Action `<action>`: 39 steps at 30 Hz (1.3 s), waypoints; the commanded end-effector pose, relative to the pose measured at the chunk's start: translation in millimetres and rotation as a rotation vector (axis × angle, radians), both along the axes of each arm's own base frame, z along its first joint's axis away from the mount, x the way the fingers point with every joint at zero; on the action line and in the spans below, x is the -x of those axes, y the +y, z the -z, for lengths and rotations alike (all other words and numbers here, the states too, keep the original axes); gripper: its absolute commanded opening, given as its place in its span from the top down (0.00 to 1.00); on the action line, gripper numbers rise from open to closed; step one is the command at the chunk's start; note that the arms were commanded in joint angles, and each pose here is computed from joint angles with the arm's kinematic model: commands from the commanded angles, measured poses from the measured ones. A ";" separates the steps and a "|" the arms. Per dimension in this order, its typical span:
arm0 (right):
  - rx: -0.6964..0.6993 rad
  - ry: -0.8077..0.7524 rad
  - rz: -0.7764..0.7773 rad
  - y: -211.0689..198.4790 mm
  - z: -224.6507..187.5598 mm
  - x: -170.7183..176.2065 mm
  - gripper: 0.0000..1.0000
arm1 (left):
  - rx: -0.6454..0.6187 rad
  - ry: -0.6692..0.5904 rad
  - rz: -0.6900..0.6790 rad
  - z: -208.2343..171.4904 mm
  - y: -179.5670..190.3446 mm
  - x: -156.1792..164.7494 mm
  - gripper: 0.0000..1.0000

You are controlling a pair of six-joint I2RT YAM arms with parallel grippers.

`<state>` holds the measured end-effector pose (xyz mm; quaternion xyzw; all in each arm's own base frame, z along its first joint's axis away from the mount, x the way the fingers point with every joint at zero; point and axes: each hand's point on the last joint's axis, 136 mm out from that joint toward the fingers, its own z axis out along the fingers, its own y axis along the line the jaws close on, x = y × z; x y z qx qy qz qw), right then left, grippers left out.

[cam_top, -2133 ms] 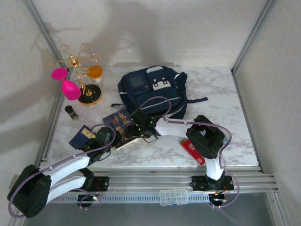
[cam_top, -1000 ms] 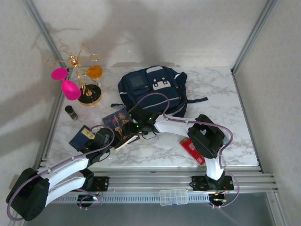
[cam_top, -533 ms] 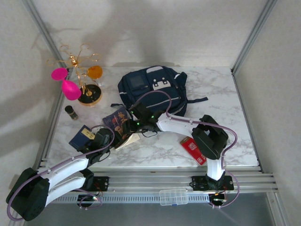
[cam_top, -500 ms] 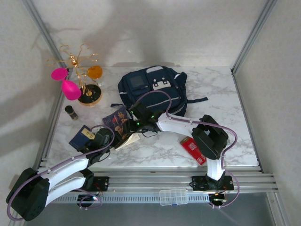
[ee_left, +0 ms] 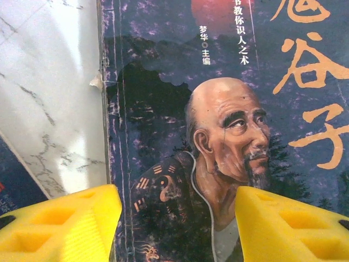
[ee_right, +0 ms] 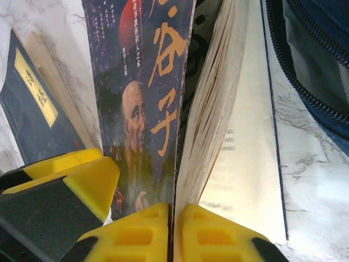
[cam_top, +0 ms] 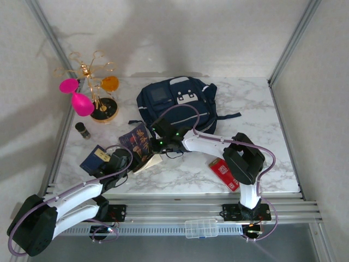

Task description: Pack books, pencil case, and school supplies into a backpack

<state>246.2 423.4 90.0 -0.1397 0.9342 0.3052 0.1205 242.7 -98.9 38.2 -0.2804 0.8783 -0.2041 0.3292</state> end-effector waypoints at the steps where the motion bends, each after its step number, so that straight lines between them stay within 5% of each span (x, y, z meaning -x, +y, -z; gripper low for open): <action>1: -0.116 -0.006 -0.044 15.1 -25.9 3.3 0.99 | -0.050 0.101 -0.012 21.4 12.7 18.7 0.41; 8: -0.277 -0.097 -0.063 16.1 -83.8 3.0 1.00 | 0.053 -0.050 -0.009 -40.4 1.1 -2.6 0.30; 18: -0.551 -0.176 -0.095 -17.0 -185.3 4.4 1.00 | 0.141 -0.204 0.018 -146.3 1.3 -18.9 0.01; 32: -0.800 -0.237 -0.122 -74.6 -263.5 -5.2 1.00 | 0.594 -0.363 0.145 -220.5 -57.7 -45.3 0.02; 39: -0.857 -0.238 -0.164 -75.5 -274.2 -1.3 1.00 | 0.710 -0.379 0.150 -231.2 -71.6 -48.4 0.09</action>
